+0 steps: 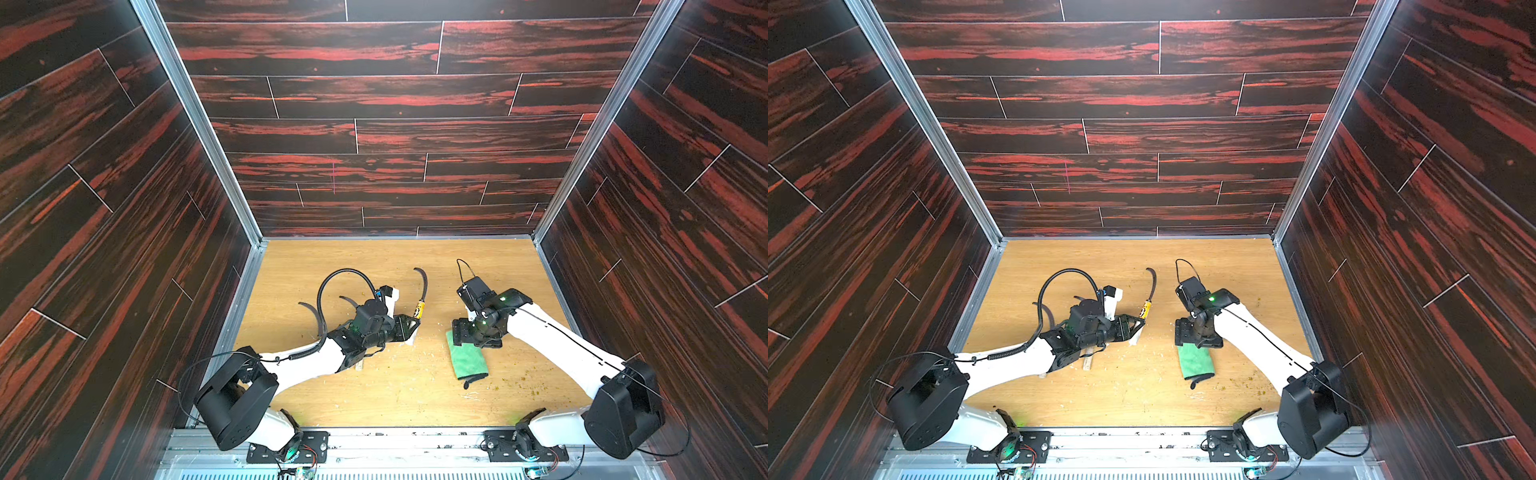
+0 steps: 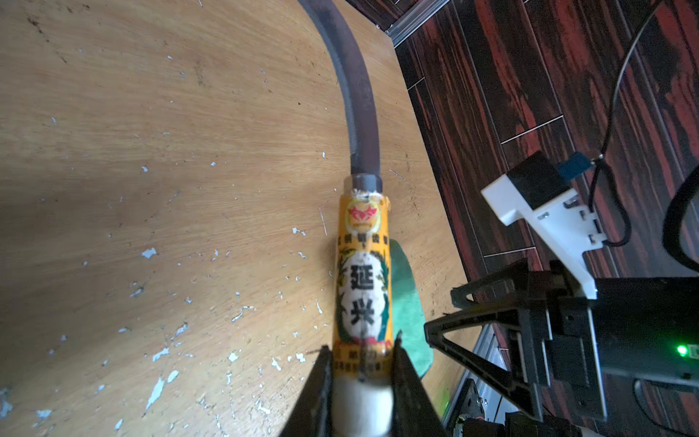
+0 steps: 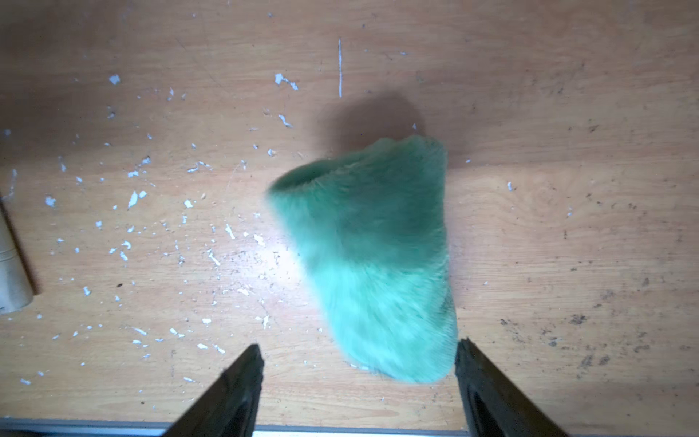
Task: Wipe small sickles with rags
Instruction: Place the rag at the center of the board, then adjust the small sickle.
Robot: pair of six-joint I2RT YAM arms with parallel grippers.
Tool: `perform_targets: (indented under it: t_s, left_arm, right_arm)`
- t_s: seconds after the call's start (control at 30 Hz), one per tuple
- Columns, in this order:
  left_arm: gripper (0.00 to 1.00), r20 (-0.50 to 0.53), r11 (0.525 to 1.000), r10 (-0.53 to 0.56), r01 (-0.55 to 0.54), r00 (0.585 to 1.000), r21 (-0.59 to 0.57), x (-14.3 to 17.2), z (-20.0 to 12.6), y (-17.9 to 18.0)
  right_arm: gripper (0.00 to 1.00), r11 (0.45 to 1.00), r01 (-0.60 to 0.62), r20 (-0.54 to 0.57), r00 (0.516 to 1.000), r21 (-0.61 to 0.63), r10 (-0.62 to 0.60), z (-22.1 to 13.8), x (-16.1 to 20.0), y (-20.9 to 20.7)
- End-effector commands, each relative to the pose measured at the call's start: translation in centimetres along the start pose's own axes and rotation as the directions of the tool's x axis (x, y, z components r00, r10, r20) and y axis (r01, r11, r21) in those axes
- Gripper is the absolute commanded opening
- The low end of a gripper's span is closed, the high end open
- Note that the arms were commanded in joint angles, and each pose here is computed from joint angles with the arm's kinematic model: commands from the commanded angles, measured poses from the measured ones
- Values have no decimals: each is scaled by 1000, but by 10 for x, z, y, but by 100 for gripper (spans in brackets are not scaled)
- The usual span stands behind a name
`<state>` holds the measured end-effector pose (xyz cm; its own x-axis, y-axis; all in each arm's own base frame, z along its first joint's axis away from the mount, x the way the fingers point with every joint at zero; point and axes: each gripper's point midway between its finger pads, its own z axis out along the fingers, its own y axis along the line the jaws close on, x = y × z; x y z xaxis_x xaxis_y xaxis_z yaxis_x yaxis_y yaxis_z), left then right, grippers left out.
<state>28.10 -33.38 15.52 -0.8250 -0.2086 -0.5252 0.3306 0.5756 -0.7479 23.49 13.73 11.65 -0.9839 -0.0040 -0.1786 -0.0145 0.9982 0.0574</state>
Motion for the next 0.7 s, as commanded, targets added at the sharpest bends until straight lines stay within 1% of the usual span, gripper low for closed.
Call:
perform_targets:
  t_s: [0.0,0.07,0.1,0.23,0.3,0.4,0.53,0.67]
  left_arm:
    - [0,22,999,18,-19,1000,46,-8,0,-15]
    - [0,24,999,18,-19,1000,46,-8,0,-15]
    - [0,25,998,19,-21,1000,52,-8,-1,-16]
    - [0,18,994,17,-19,1000,104,-7,-1,-27]
    - [0,19,990,16,-19,1000,139,-5,-4,-34]
    - [0,22,982,8,-12,1000,190,-1,-7,-43]
    - [0,17,973,-5,1,1000,232,6,-7,-51]
    - [0,32,968,-22,13,999,250,8,-5,-55]
  right_arm:
    - [81,1000,2,11,1000,27,-2,-11,0,-2]
    - [82,1000,10,27,1000,24,-11,-16,-2,0]
    - [81,1000,20,42,999,-2,-20,-19,-5,6]
    - [81,980,62,151,988,-192,-33,-35,-22,39]
    - [80,955,88,218,976,-285,-25,-50,-33,56]
    - [77,912,119,278,961,-392,-6,-70,-47,78]
    - [73,874,125,309,950,-469,30,-83,-58,94]
    - [68,841,116,291,955,-528,51,-85,-61,107]
